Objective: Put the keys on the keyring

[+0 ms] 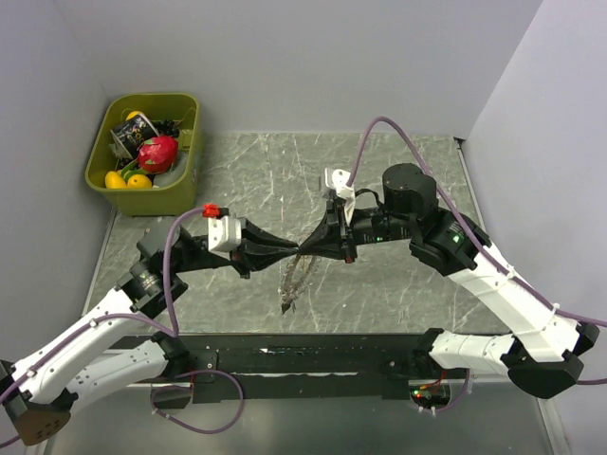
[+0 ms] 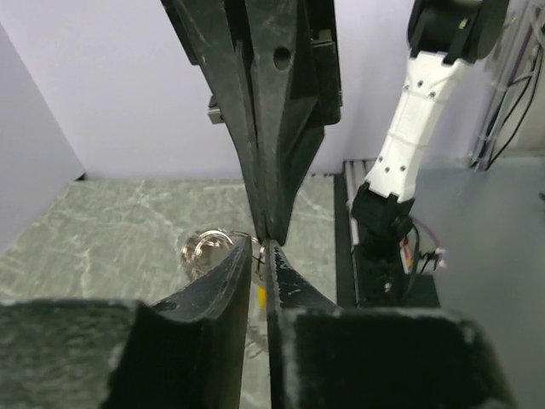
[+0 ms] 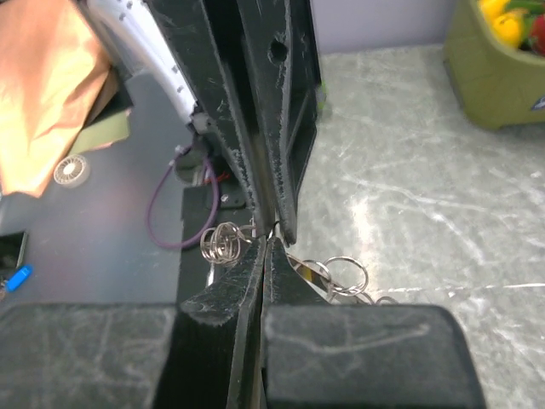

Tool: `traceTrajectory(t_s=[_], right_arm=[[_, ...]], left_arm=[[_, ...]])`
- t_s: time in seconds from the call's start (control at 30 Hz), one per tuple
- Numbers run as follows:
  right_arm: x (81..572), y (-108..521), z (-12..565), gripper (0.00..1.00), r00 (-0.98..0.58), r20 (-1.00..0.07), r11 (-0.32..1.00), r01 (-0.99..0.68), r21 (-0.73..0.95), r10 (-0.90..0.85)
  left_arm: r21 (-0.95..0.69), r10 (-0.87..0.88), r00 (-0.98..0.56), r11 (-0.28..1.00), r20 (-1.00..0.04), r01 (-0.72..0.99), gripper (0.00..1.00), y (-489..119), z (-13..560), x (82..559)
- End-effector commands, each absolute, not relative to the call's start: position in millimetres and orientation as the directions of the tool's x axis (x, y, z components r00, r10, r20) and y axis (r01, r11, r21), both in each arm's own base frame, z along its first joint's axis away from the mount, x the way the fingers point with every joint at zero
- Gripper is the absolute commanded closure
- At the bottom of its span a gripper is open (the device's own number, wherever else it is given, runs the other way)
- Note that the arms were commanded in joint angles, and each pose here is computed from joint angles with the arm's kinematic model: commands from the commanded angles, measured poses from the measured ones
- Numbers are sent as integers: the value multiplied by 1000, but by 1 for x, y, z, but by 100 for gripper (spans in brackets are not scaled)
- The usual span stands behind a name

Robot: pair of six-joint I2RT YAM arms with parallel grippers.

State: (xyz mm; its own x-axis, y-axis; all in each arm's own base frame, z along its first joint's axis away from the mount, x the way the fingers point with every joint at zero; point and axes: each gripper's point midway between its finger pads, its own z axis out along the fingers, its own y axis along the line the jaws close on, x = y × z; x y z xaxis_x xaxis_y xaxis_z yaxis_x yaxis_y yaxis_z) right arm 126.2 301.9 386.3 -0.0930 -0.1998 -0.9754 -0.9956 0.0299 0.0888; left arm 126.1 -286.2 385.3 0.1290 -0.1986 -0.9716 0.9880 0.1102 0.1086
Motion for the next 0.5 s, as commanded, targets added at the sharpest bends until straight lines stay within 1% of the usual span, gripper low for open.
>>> traceTrajectory(t_s=[0.0, 0.07, 0.1, 0.23, 0.47], right_arm=[[128, 303, 388, 100, -68, -973, 23, -998, 65, -222], [129, 303, 387, 100, -70, -970, 24, -997, 67, -231], [128, 303, 385, 100, -75, -968, 22, -997, 72, -240], [130, 303, 383, 100, -77, -965, 30, -997, 72, -250], [131, 300, 386, 100, -67, -968, 44, -997, 58, -241]], left_arm=[[181, -40, 182, 41, -982, 983, 75, -285, 370, 119], [193, -13, 194, 20, -981, 981, 70, -286, 368, 118], [176, 21, 176, 7, -984, 984, 67, -285, 360, 117], [171, 73, 172, -22, -982, 985, 65, -288, 355, 119], [166, 132, 167, -25, -977, 986, 72, -290, 345, 125]])
